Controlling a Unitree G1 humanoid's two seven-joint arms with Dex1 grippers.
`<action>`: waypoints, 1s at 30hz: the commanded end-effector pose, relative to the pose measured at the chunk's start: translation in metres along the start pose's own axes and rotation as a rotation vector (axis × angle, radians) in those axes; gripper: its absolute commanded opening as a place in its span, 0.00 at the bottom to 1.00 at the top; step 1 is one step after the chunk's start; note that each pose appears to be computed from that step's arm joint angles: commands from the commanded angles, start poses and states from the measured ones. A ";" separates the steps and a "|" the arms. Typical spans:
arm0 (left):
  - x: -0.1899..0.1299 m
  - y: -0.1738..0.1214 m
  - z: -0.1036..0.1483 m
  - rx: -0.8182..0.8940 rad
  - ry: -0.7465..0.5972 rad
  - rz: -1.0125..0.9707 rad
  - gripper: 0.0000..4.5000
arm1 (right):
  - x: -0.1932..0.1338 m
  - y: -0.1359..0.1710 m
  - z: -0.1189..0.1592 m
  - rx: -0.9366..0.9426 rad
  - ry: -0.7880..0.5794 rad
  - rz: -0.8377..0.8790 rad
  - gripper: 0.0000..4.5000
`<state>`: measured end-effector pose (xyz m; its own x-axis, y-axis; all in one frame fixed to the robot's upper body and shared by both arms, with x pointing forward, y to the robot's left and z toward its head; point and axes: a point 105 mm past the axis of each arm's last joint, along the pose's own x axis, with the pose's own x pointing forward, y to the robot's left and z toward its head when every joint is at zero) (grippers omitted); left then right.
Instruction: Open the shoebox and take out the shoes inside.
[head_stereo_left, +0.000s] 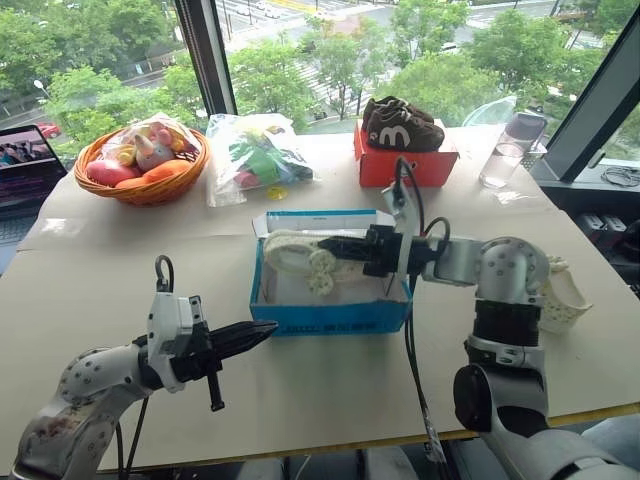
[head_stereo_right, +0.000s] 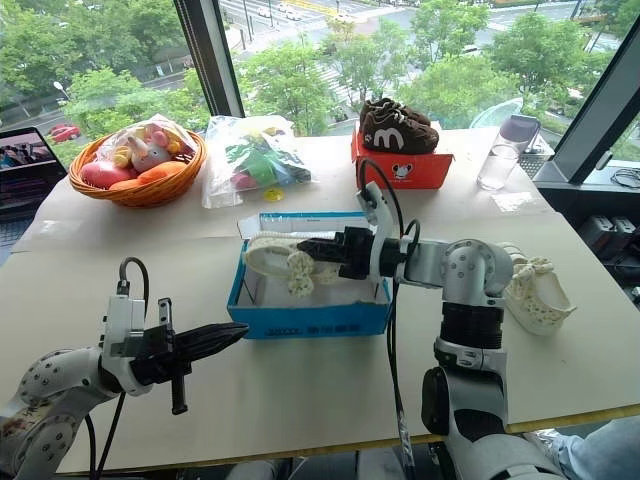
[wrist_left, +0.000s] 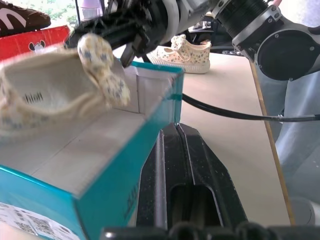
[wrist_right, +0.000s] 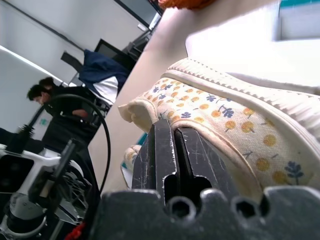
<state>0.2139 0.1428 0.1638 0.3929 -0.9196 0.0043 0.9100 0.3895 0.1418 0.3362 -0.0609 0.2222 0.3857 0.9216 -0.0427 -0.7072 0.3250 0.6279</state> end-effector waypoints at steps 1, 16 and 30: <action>0.000 0.001 0.005 0.032 -0.020 -0.003 0.00 | -0.004 0.026 0.020 -0.068 -0.066 0.097 0.01; 0.002 -0.001 0.011 0.044 -0.031 -0.011 0.00 | -0.082 0.075 0.106 -0.317 -0.387 0.045 0.01; 0.010 -0.003 0.009 0.025 -0.029 -0.045 0.00 | -0.183 0.048 0.147 -0.255 -0.794 -0.376 0.01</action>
<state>0.2162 0.1372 0.1651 0.3710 -0.9286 0.0097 0.9188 0.3686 0.1413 0.3337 -0.2361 0.3561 0.8604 0.4059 0.3081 -0.5096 0.6818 0.5249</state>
